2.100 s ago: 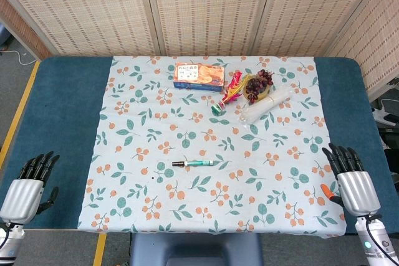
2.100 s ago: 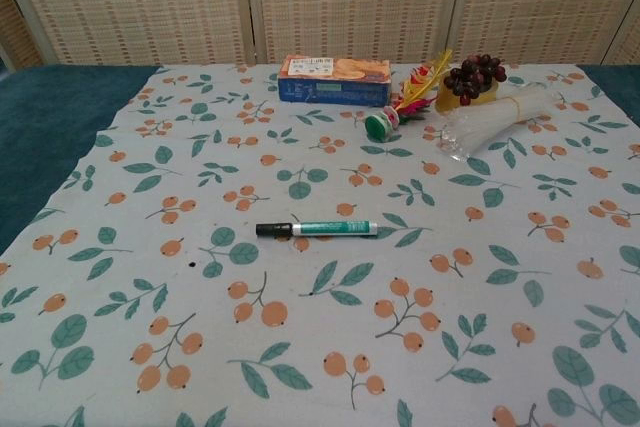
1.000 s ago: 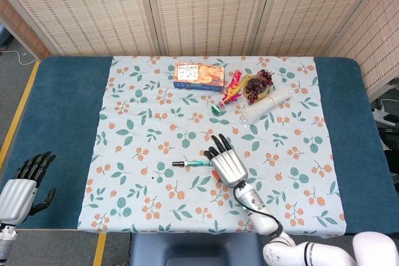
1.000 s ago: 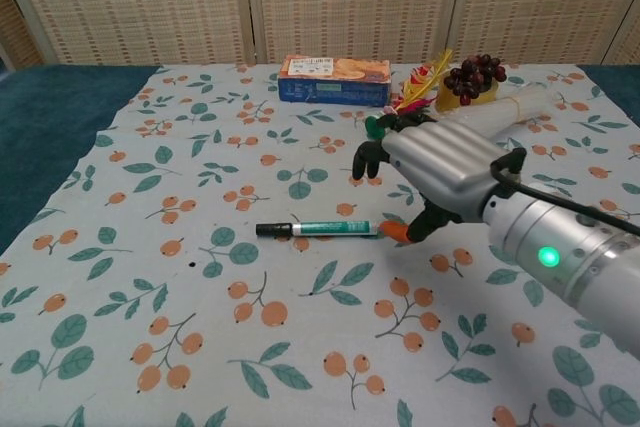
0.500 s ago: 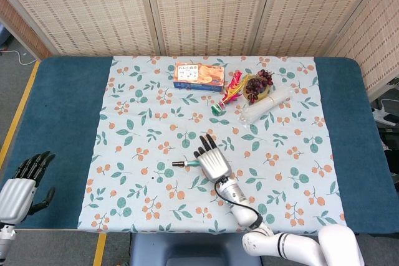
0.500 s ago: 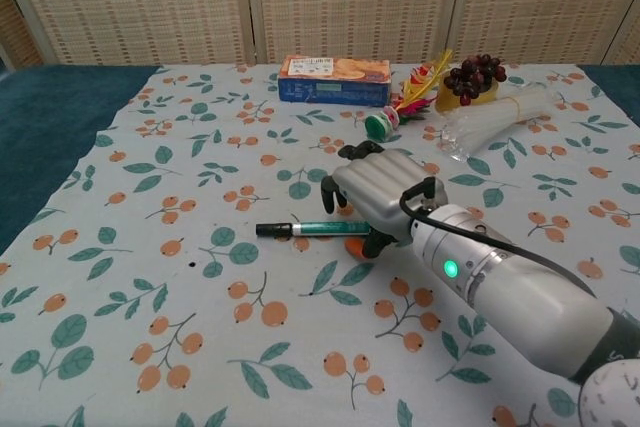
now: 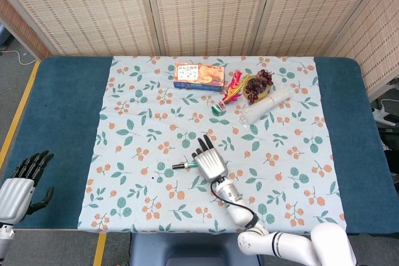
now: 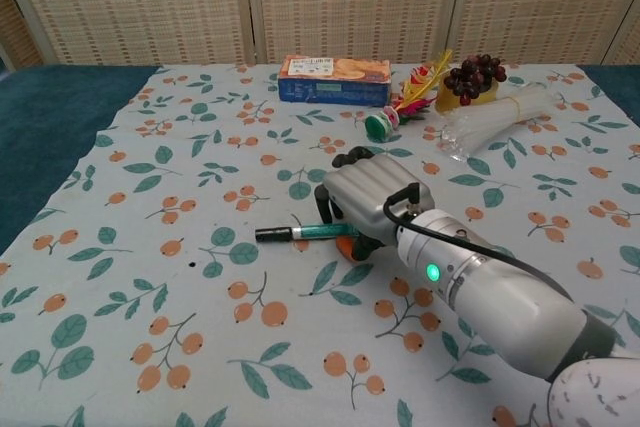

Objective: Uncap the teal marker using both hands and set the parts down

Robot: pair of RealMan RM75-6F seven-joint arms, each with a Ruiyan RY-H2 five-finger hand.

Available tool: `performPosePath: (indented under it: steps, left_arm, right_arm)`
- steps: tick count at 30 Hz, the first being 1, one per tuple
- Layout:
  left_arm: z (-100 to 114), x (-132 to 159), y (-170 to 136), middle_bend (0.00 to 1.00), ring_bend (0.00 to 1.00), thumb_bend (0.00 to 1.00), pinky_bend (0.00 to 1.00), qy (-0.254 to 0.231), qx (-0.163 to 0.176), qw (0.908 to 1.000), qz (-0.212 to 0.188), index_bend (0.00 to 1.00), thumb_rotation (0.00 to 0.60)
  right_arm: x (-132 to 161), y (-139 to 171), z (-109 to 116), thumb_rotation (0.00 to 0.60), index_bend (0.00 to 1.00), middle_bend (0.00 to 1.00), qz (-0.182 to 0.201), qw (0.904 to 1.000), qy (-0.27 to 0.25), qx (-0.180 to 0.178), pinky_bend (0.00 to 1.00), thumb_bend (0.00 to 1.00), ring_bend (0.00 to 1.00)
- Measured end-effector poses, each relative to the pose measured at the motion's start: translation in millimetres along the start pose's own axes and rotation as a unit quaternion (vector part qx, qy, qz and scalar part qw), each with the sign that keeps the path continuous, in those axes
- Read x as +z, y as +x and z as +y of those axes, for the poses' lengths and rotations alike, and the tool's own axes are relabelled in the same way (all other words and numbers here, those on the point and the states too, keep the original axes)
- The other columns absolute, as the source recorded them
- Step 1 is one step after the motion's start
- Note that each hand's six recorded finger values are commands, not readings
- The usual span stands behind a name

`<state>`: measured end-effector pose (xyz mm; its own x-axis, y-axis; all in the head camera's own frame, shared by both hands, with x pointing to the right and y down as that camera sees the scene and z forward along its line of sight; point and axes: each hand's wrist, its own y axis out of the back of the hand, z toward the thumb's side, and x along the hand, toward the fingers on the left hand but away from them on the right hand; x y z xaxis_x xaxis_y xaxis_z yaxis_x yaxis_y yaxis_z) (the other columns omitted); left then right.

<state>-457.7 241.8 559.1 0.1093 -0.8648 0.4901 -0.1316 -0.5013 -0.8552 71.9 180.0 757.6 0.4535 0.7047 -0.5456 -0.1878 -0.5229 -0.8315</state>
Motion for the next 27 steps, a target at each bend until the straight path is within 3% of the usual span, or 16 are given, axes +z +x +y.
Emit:
performPosePath:
  steps: [5,10,18,22,25,27]
  left_arm:
    - [1.1,-0.5,-0.9,0.0,0.0,0.46,0.09,-0.002,0.002,1.0,0.0,0.0,0.6]
    - [0.9,-0.6,-1.1,0.0,0.0,0.46,0.09,-0.001,0.001,1.0,0.0,0.0,0.6]
    - [1.3,1.6,-1.8,0.0,0.0,0.46,0.09,0.002,0.005,1.0,-0.004,0.0,0.6]
    - [1.8,6.1,-1.8,0.0,0.0,0.46,0.13,0.0,0.015,0.9998,-0.015,0.0,0.6]
    - [3.5,10.3,-0.5,0.11,0.06,0.47,0.25,-0.005,0.031,0.9992,-0.023,0.06,0.6]
    - [8.6,15.4,3.1,0.26,0.19,0.47,0.39,-0.011,0.05,0.9982,-0.032,0.15,0.6]
  right_arm:
    - [-1.4,0.3,0.8,0.6,0.6,0.5,-0.004,1.0,0.002,-0.003,0.0,0.34,0.17]
    - [-2.3,1.4,0.4,0.6,0.71,0.58,-0.005,1.0,0.001,-0.004,0.11,0.36,0.29]
    - [-8.8,8.2,11.7,0.6,0.88,0.72,0.002,0.9989,-0.026,-0.04,0.22,0.41,0.44]
    - [-13.9,16.2,15.9,0.6,0.91,0.75,0.012,0.9961,-0.06,-0.063,0.22,0.41,0.49]
    - [-17.3,21.6,19.8,0.6,0.91,0.76,0.023,0.9921,-0.094,-0.08,0.22,0.41,0.49]
    - [-19.1,23.7,23.7,0.6,0.91,0.76,0.03,0.9883,-0.117,-0.092,0.22,0.41,0.49]
